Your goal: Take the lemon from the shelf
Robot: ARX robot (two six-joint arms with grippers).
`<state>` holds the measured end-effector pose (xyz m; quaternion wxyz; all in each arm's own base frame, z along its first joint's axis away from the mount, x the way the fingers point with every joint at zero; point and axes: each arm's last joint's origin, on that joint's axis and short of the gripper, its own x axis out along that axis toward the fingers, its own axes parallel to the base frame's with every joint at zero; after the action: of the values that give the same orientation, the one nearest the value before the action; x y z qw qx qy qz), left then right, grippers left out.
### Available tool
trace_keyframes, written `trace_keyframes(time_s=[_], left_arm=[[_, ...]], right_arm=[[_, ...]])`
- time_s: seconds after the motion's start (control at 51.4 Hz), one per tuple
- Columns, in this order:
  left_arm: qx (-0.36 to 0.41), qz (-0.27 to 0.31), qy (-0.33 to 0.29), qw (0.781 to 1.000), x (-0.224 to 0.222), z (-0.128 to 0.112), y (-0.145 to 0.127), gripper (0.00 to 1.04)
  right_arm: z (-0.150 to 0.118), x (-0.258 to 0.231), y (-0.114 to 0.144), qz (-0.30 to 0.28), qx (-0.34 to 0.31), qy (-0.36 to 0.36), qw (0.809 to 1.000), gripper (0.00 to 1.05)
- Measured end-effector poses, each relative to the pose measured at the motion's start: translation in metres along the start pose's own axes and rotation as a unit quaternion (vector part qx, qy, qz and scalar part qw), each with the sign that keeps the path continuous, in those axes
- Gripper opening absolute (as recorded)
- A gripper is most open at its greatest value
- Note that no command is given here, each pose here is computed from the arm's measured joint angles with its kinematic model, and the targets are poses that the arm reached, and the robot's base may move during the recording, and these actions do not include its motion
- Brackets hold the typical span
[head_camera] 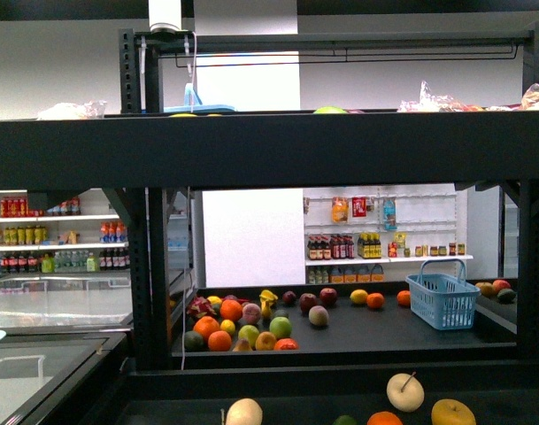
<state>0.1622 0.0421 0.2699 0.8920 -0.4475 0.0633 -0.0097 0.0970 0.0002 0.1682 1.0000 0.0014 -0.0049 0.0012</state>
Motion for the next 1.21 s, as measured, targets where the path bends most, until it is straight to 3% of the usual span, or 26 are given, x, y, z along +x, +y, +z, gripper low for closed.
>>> trace_keyframes(time_s=[0.195,0.487,0.681,0.934,0.954,0.973,1.207], left_arm=[[-0.102,0.058,-0.020,0.993,0.043,0.067,0.002,0.97],[-0.161,0.144,-0.021,0.976,0.100,0.126,0.031,0.97],[-0.169,0.165,-0.026,0.971,0.133,0.152,0.048,0.97],[-0.178,0.168,-0.032,0.969,0.166,0.162,0.062,0.97],[-0.191,0.147,-0.046,0.969,0.201,0.170,0.065,0.97],[-0.193,0.149,-0.045,0.969,0.202,0.169,0.066,0.97],[-0.200,0.168,-0.039,0.965,0.209,0.162,0.074,0.60]], right_arm=[[0.000,0.000,0.000,0.000,0.000,0.000,1.000,0.97],[0.000,0.000,0.000,0.000,0.000,0.000,1.000,0.97],[0.000,0.000,0.000,0.000,0.000,0.000,1.000,0.97],[0.000,0.000,0.000,0.000,0.000,0.000,1.000,0.97],[0.000,0.000,0.000,0.000,0.000,0.000,1.000,0.97],[0.000,0.000,0.000,0.000,0.000,0.000,1.000,0.97],[0.000,0.000,0.000,0.000,0.000,0.000,1.000,0.97]])
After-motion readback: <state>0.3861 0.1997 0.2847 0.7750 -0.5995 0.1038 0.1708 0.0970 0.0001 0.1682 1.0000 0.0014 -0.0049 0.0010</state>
